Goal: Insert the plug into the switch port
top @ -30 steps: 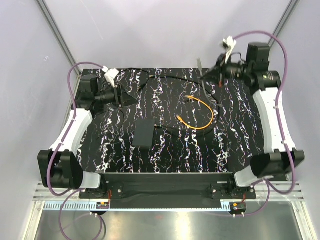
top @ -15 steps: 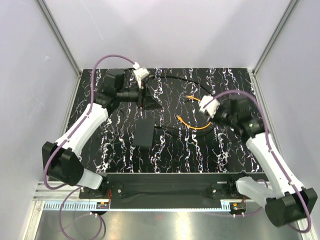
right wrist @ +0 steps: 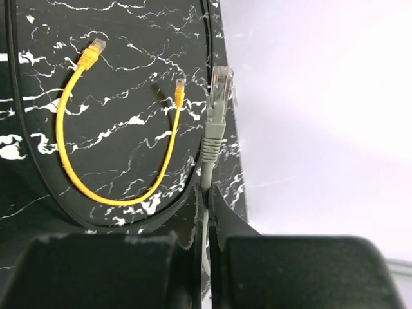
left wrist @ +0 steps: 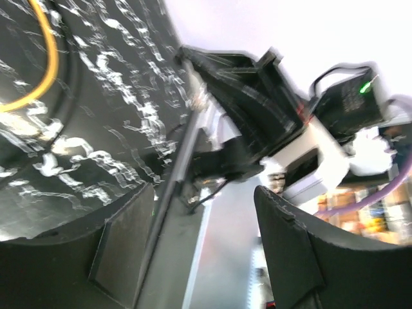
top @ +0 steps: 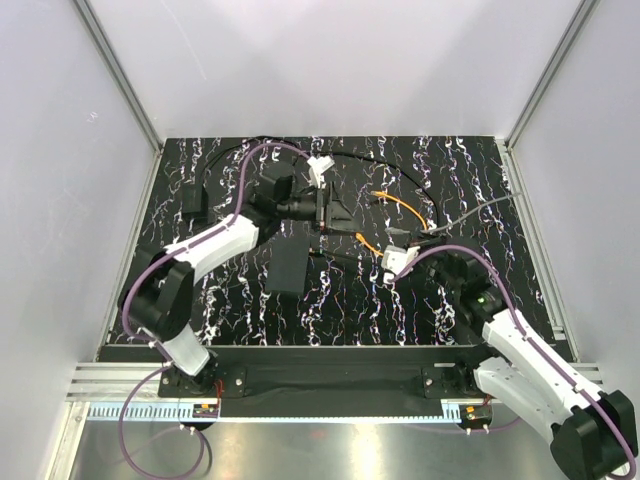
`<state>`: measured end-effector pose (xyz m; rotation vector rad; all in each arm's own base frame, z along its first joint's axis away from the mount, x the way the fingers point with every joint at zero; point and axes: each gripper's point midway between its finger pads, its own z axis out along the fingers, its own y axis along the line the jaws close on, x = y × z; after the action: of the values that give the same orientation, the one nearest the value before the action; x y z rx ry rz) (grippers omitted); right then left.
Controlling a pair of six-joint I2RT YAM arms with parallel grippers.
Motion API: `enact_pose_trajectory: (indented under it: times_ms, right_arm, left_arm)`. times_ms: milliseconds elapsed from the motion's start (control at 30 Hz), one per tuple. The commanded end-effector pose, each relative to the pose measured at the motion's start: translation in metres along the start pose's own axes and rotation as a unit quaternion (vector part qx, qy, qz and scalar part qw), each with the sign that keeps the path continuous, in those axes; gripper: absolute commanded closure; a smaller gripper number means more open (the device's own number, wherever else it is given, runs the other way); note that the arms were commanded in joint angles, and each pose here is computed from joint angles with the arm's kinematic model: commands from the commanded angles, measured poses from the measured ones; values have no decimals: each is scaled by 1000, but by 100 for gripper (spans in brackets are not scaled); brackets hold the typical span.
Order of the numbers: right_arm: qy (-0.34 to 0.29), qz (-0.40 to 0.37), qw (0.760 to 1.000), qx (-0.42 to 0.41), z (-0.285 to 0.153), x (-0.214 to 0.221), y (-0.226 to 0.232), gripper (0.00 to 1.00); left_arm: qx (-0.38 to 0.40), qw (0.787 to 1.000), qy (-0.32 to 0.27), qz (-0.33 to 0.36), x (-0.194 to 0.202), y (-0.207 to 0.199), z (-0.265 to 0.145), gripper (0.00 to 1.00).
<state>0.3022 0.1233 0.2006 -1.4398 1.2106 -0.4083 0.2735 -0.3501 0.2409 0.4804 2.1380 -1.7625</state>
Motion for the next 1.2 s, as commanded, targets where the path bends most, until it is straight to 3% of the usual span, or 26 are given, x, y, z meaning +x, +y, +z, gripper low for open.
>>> enact_pose_trajectory:
  times_ms: [0,267,567,1033,1133,1167]
  right_arm:
    - [-34,-71,993,83,-5,-22,-41,100]
    - [-46,-78,993,75,-3,-26,-31,100]
    - [-77,-105,990,60,-4,-37,-16,100]
    - [-78,-130,987,58,1,-38,-13,100]
    - [-83,-131,986,55,0,-40,-11,100]
    - [-85,-131,986,55,-1,-41,-11,100]
  left_arm:
    - [70,996,-27,-48,-17,-33,9,32]
    - [69,995,8,-77,12,-20,37,34]
    - [111,990,7,-85,10,-29,50,38]
    - [151,981,39,-113,32,-38,61,52]
    - [152,981,41,-114,37,-37,62,65]
    - [154,981,42,-112,37,-39,60,75]
